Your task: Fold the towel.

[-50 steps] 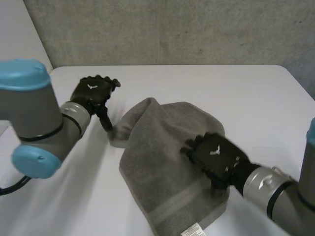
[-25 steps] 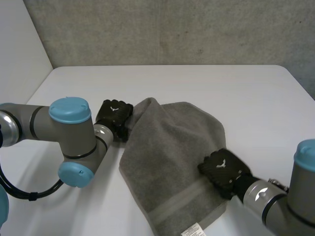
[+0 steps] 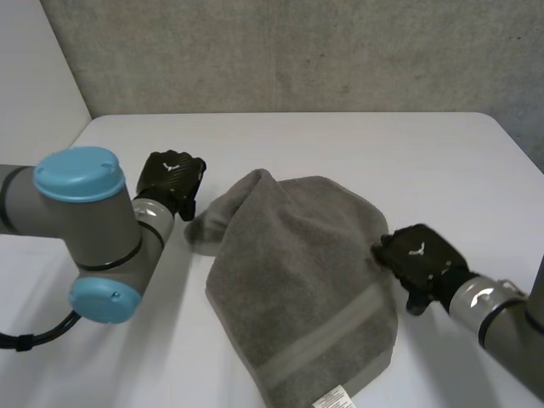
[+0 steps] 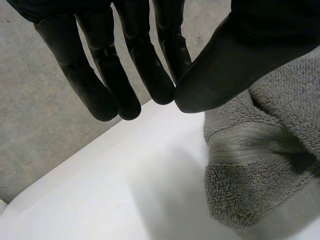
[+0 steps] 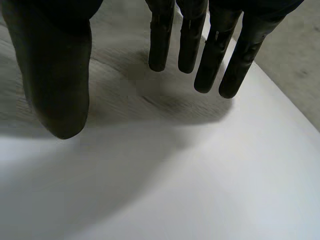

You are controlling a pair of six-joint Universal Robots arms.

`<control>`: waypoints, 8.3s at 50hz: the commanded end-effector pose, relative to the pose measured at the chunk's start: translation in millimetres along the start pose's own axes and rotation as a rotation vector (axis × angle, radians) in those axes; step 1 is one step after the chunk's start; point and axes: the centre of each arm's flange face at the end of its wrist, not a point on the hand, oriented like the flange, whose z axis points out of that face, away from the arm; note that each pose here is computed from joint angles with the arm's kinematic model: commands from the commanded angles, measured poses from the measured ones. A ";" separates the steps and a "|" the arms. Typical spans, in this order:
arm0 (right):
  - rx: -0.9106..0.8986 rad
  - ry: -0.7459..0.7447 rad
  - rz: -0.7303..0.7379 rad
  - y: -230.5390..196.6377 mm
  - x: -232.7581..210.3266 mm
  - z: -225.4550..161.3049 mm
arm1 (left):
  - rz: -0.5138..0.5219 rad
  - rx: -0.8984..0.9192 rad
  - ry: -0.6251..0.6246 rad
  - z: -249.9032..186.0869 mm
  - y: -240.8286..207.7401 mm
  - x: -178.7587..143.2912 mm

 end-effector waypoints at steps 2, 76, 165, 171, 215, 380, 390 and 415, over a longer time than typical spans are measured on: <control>0.034 -0.118 0.035 4.1 -32.1 -19.9 | 0.000 -0.024 0.005 -11.2 4.6 -1.4; 0.068 -0.424 0.111 4.6 -94.7 -51.5 | -0.001 -0.007 0.060 -43.6 -1.3 17.5; 0.130 0.249 0.025 -29.4 54.2 -16.9 | 0.015 0.024 0.084 -50.1 6.1 30.9; 0.127 0.202 -0.006 -23.0 41.6 -22.5 | 0.016 0.021 0.091 -51.8 6.7 33.1; 0.231 0.373 0.092 -37.2 90.8 -9.7 | -0.016 0.045 0.217 -35.1 11.6 76.3; 0.126 0.105 -0.118 -20.1 -5.8 3.8 | 0.147 0.056 0.371 -51.6 68.8 -20.0; 0.118 0.130 -0.108 -15.9 0.8 5.2 | 0.146 0.035 0.364 -51.1 72.2 -12.2; 0.110 0.124 -0.106 -9.7 -3.9 4.7 | 0.171 0.058 0.368 -53.2 68.0 14.0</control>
